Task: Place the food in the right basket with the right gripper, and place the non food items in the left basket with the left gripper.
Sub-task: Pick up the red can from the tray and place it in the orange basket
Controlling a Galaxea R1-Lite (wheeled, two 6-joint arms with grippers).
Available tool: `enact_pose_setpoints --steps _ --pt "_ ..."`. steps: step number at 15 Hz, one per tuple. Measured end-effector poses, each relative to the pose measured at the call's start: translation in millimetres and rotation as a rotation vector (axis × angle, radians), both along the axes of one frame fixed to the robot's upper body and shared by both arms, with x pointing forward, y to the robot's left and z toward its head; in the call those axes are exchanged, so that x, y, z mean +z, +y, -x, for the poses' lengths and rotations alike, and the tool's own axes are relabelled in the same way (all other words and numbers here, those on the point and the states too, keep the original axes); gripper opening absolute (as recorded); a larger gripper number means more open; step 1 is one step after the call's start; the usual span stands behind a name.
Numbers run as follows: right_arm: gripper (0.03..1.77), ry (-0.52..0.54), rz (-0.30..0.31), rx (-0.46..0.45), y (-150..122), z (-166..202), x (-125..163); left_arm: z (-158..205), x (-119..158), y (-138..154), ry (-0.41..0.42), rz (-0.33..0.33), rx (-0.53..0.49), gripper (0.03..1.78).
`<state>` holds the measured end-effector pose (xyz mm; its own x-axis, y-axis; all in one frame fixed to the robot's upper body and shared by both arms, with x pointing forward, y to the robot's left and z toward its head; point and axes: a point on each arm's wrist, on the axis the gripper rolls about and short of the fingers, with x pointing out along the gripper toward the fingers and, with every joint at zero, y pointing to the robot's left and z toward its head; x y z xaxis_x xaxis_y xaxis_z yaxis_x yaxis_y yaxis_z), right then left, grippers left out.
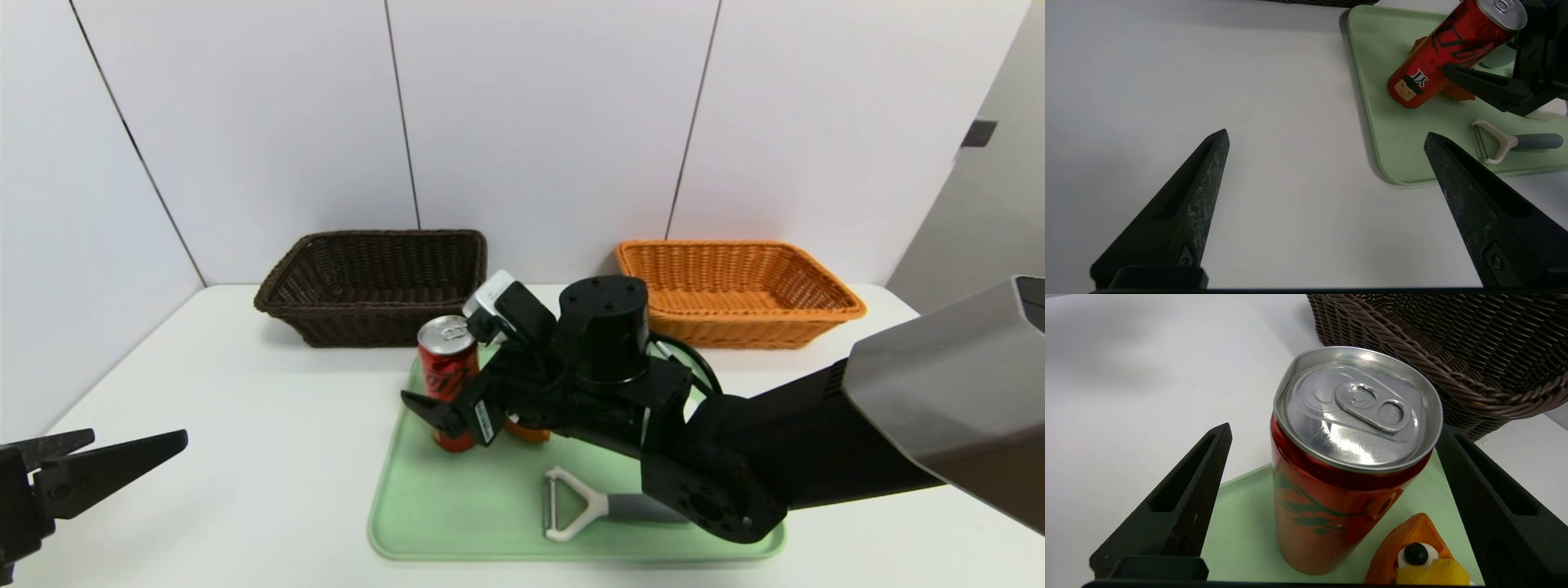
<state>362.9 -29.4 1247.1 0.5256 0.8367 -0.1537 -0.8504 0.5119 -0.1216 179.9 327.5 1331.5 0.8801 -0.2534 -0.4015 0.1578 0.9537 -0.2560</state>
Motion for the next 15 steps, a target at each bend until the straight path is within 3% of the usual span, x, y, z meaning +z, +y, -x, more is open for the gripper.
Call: enact_pose_setpoints --steps 7,11,15 --pt "1.69 -0.003 -0.005 -0.026 6.5 -4.9 -3.0 -1.3 -0.8 0.0 0.007 0.0 0.0 1.69" --pt "1.04 -0.002 -0.005 -0.027 5.8 -4.9 -3.1 -1.5 -0.9 0.0 0.008 0.0 0.0 1.69" --pt "0.94 0.0 -0.005 -0.027 4.6 -4.1 -2.3 -1.0 -0.9 0.0 0.008 0.001 0.0 1.69"
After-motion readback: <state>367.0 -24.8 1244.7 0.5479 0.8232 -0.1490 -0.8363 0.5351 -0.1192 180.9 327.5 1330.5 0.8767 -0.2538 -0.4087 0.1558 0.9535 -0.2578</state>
